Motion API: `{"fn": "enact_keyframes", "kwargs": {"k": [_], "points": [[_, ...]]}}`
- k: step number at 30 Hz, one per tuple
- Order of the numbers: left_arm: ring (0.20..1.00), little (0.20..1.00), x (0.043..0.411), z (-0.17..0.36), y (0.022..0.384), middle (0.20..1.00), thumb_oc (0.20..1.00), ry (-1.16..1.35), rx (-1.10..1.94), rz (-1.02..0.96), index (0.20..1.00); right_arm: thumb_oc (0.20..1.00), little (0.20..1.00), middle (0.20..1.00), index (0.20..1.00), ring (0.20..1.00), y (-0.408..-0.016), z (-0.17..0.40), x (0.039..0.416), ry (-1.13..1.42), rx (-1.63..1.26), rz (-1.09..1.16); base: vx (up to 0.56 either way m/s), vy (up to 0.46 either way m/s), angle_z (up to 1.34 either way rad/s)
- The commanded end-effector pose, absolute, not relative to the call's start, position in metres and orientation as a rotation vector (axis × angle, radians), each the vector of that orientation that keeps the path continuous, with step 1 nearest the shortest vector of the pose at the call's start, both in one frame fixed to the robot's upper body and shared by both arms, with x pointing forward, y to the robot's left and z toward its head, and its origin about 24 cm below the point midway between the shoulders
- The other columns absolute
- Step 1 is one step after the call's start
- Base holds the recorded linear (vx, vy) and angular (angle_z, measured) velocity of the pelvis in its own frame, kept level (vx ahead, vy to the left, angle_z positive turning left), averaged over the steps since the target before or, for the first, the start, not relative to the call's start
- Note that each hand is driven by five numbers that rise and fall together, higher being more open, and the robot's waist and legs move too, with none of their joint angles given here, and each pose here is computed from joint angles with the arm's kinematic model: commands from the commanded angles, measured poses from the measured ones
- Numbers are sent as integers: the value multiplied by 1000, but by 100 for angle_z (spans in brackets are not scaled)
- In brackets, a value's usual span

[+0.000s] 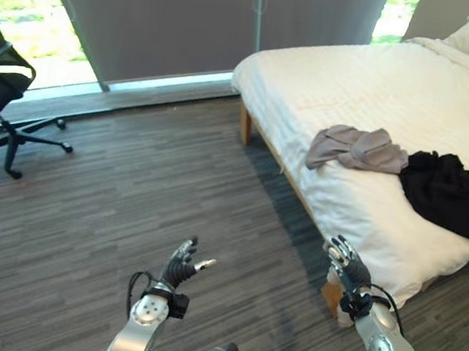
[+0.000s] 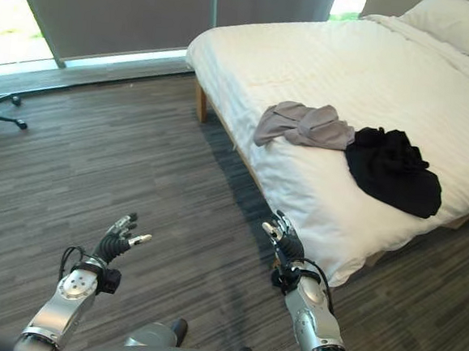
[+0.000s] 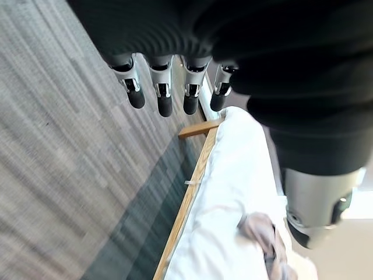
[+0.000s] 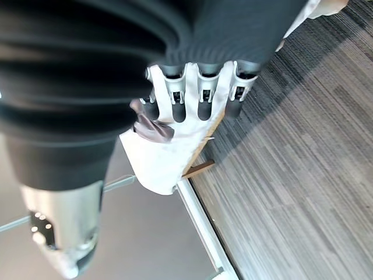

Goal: Pick up bed clothes into laundry basket.

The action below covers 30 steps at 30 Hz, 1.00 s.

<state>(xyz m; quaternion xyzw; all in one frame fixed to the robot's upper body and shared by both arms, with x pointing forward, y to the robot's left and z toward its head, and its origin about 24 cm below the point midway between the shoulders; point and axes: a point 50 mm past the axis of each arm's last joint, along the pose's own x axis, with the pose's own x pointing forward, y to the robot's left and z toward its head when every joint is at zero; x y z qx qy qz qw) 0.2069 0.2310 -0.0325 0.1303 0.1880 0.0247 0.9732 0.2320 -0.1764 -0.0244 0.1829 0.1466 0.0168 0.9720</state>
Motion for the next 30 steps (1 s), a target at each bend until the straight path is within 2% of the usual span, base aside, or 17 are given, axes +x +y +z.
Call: {"fn": "enact_keyframes", "kwargs": {"k": [1,8,9,15,22,25,30], "points": [[1000,1000,216,-9,252,1000,1000,265,323,123,1000,1000,1000,1000,1000,1000,-168,15,253,93,410,73,36,65,-66],[1000,1000,226,3,254,1000,1000,208,344,139,1000,1000,1000,1000,1000,1000,-175,20,248,49,417,53,28,23,-27],[1000,1000,224,37,292,1000,1000,117,515,324,1000,1000,1000,1000,1000,1000,-228,6,226,176,50,43,-16,-14,12],[1000,1000,210,24,299,1000,1000,171,434,369,1000,1000,1000,1000,1000,1000,-220,24,248,118,1,117,-13,-14,4],[1000,1000,197,21,322,1000,1000,213,447,493,1000,1000,1000,1000,1000,1000,-225,25,242,116,-11,104,25,0,-7],[1000,1000,202,28,324,1000,1000,191,479,495,1000,1000,1000,1000,1000,1000,-233,27,239,106,-19,57,14,6,-2],[1000,1000,239,57,310,1000,1000,70,543,377,1000,1000,1000,1000,1000,1000,-278,22,210,146,-81,-127,-28,19,-51]]}}
